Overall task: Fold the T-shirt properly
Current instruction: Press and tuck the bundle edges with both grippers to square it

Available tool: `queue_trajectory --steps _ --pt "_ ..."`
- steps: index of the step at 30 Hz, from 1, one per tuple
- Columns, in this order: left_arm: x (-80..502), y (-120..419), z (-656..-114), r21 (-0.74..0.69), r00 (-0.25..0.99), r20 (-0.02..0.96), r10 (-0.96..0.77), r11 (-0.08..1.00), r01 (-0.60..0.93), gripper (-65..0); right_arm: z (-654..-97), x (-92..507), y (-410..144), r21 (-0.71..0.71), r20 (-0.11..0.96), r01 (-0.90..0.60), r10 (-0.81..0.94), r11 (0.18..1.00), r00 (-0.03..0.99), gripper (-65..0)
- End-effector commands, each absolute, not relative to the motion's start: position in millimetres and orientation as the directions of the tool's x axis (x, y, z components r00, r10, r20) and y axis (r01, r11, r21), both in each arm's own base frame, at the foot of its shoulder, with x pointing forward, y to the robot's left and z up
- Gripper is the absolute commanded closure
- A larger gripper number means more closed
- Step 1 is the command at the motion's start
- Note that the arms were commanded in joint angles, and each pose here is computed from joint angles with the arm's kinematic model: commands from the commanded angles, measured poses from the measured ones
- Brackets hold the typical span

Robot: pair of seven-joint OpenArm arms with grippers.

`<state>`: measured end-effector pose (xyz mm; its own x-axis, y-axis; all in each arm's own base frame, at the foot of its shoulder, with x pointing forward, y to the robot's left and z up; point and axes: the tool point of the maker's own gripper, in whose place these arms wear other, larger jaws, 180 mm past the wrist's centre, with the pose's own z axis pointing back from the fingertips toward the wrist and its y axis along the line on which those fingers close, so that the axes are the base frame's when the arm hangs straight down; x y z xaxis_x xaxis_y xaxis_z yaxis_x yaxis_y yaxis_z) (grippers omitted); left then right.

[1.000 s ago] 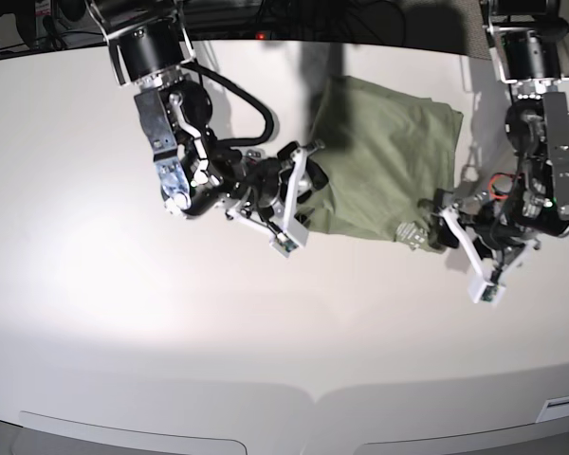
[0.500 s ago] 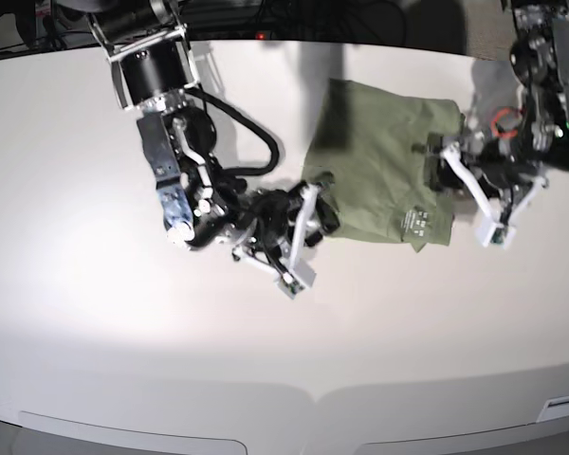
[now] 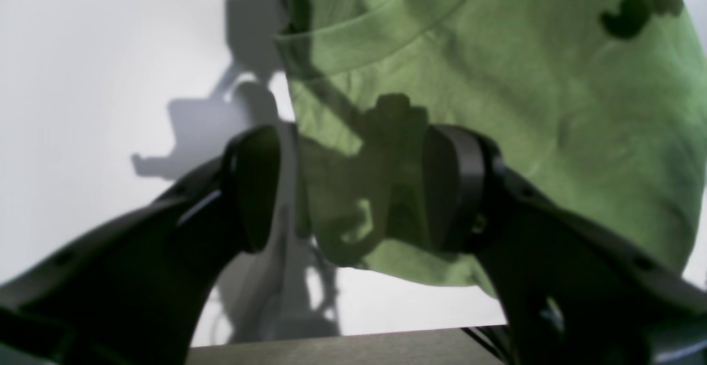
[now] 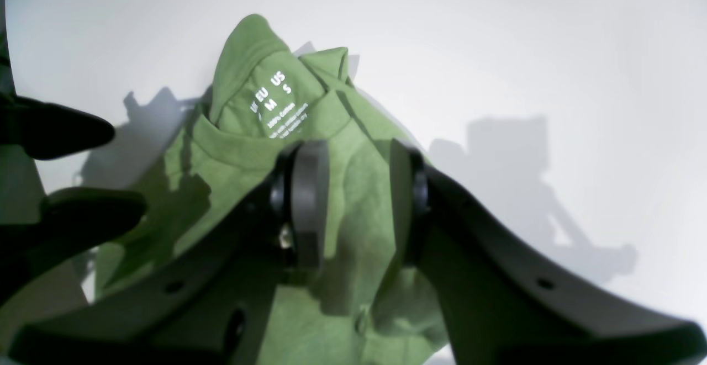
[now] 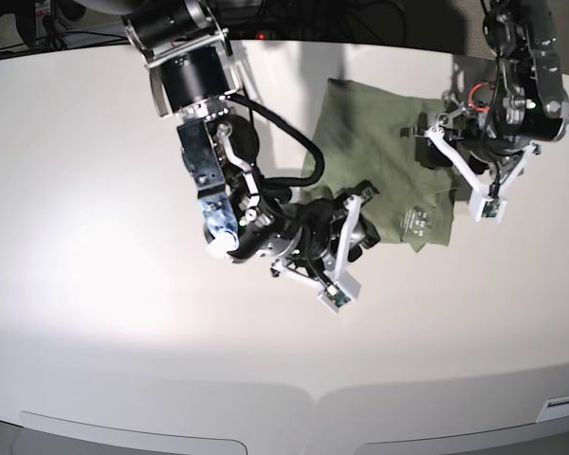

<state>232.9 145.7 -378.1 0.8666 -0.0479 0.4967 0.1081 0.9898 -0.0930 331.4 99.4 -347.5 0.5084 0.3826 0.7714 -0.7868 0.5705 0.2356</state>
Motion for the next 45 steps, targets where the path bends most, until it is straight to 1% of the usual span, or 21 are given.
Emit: queue_trajectory --steps 1,2,4,7,9,11,13,16,21,26,30,32,34,38,45 --pt "232.1 142.6 -373.4 -0.114 0.858 0.513 -0.031 0.988 0.104 -38.2 -328.7 344.1 105.3 0.213 0.817 -0.797 0.345 0.565 0.463 -19.7" --pt "227.0 139.3 -376.4 -0.130 0.863 0.504 -0.023 0.986 0.102 -38.2 -331.7 346.5 103.4 0.201 0.817 -0.793 0.348 0.574 0.459 -19.7" --pt "216.8 130.0 -382.1 -0.169 0.872 0.489 0.001 0.981 0.093 -38.2 -347.0 350.4 96.0 0.194 0.787 -0.763 0.367 0.617 0.496 -19.7" --pt "207.5 113.7 -385.3 -0.244 0.873 0.485 0.048 0.966 0.082 -38.2 -369.5 350.3 95.9 0.239 0.754 -0.742 0.363 0.626 0.548 -19.7" --pt "207.3 108.4 -384.5 -0.270 0.861 0.503 0.073 0.960 0.076 -38.2 -385.7 349.9 93.5 0.261 0.718 -0.731 0.379 0.631 0.583 -19.7" --pt "210.5 107.7 -382.6 -0.269 0.837 0.542 0.073 0.959 0.090 -38.2 -399.5 347.9 89.8 0.276 0.679 -0.721 0.402 0.635 0.614 -19.7" --pt "211.5 108.3 -387.3 -0.274 0.829 0.552 0.086 0.958 0.084 -38.2 -406.2 345.3 86.0 0.280 0.659 -0.717 0.414 0.639 0.627 -19.7" --pt "207.4 113.3 -411.9 -0.269 0.853 0.512 0.097 0.962 0.052 -38.2 -411.1 343.1 77.6 0.277 0.637 -0.713 0.433 0.644 0.638 -19.7" --pt "210.0 118.8 -456.9 -0.266 0.904 0.413 0.108 0.964 0.007 -38.2 -423.6 339.2 54.2 0.258 0.596 -0.707 0.467 0.659 0.653 -19.7" --pt "230.8 115.5 -473.6 -0.278 0.919 0.388 0.076 0.960 0.038 -38.2 -438.5 323.4 32.6 0.291 0.546 -0.692 0.479 0.661 0.687 -19.7" --pt "251.7 122.8 -473.3 -0.218 0.911 0.412 0.017 0.973 0.081 -38.2 -453.3 300.5 20.3 0.333 0.493 -0.678 0.492 0.656 0.718 -19.7" --pt "264.7 122.3 -466.5 -0.204 0.894 0.448 -0.015 0.972 0.119 -38.2 -457.3 290.1 15.9 0.333 0.488 -0.682 0.500 0.651 0.715 -19.7" --pt "279.2 121.3 -457.7 -0.200 0.870 0.493 -0.027 0.969 0.143 -38.2 -457.6 280.3 13.5 0.329 0.493 -0.687 0.503 0.648 0.710 -19.7" --pt "299.3 124.6 -445.7 -0.168 0.846 0.532 -0.045 0.973 0.157 -38.2 -449.6 261.1 13.8 0.314 0.522 -0.706 0.506 0.635 0.687 -19.7" --pt "304.2 126.1 -442.9 -0.155 0.835 0.547 -0.050 0.975 0.160 -38.2 -435.6 233.8 20.9 0.307 0.554 -0.728 0.506 0.613 0.661 -19.7"
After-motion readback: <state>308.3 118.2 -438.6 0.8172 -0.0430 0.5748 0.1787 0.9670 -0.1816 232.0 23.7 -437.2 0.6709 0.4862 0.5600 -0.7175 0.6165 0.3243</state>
